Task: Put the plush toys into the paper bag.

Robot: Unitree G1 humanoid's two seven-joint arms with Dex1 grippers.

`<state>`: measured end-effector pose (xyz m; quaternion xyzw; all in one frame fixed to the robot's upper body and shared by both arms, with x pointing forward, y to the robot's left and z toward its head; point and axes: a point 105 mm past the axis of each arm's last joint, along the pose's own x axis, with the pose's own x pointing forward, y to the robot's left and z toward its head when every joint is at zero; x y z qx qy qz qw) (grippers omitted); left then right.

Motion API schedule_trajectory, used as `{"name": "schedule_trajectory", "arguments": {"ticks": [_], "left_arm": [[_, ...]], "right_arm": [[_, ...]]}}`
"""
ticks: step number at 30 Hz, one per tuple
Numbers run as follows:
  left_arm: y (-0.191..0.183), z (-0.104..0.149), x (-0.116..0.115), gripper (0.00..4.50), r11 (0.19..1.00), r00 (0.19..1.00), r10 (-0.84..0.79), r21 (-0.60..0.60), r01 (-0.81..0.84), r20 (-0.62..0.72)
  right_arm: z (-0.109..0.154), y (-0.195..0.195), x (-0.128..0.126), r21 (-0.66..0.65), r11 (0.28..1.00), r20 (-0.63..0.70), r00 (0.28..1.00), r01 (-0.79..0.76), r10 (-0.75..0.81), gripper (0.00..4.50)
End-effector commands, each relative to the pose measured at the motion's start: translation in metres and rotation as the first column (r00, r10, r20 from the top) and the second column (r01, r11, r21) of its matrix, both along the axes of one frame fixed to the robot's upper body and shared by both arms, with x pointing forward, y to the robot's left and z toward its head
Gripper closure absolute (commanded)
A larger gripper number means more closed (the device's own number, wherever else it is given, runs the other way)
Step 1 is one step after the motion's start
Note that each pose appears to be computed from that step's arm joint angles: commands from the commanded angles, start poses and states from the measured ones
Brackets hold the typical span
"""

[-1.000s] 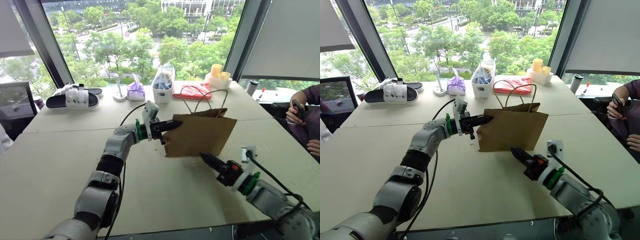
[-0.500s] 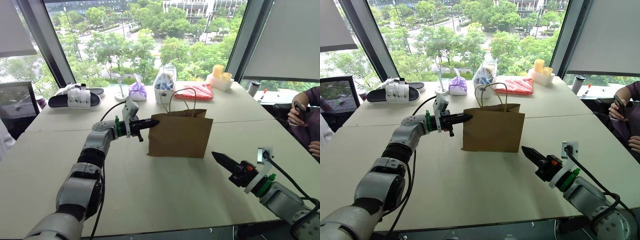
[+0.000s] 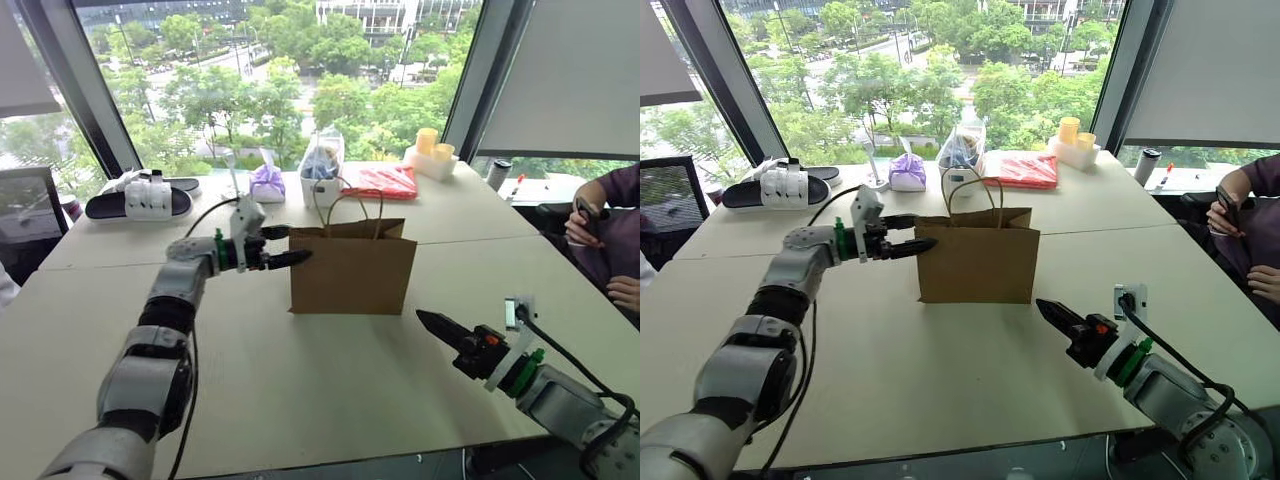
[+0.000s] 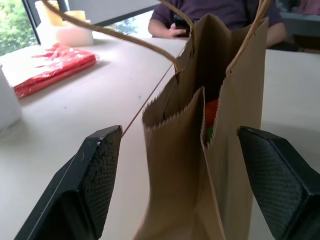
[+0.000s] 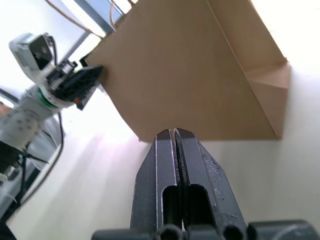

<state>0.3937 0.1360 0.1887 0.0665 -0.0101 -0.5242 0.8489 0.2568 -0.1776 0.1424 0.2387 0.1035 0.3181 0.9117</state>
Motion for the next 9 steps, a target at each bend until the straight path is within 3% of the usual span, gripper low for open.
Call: {"name": "schedule_trajectory", "arguments": {"ticks": [1,5,9], "left_arm": [[0.036,0.011,-0.027,0.62,0.993,0.995,0.085,-0.073,-0.089,-0.054],[0.049,-0.018,-0.072,0.62,0.979,0.967,0.165,-0.085,-0.185,-0.195],[0.037,-0.046,-0.119,0.62,0.964,0.932,0.219,-0.084,-0.253,-0.290]], "right_arm": [[0.015,0.008,-0.010,-0.045,0.995,0.054,0.994,-0.088,0.091,4.50],[0.010,0.011,-0.009,-0.145,0.981,0.060,0.988,-0.132,0.142,4.50],[0.000,0.015,-0.010,-0.210,0.962,0.056,0.980,-0.174,0.189,4.50]]}}
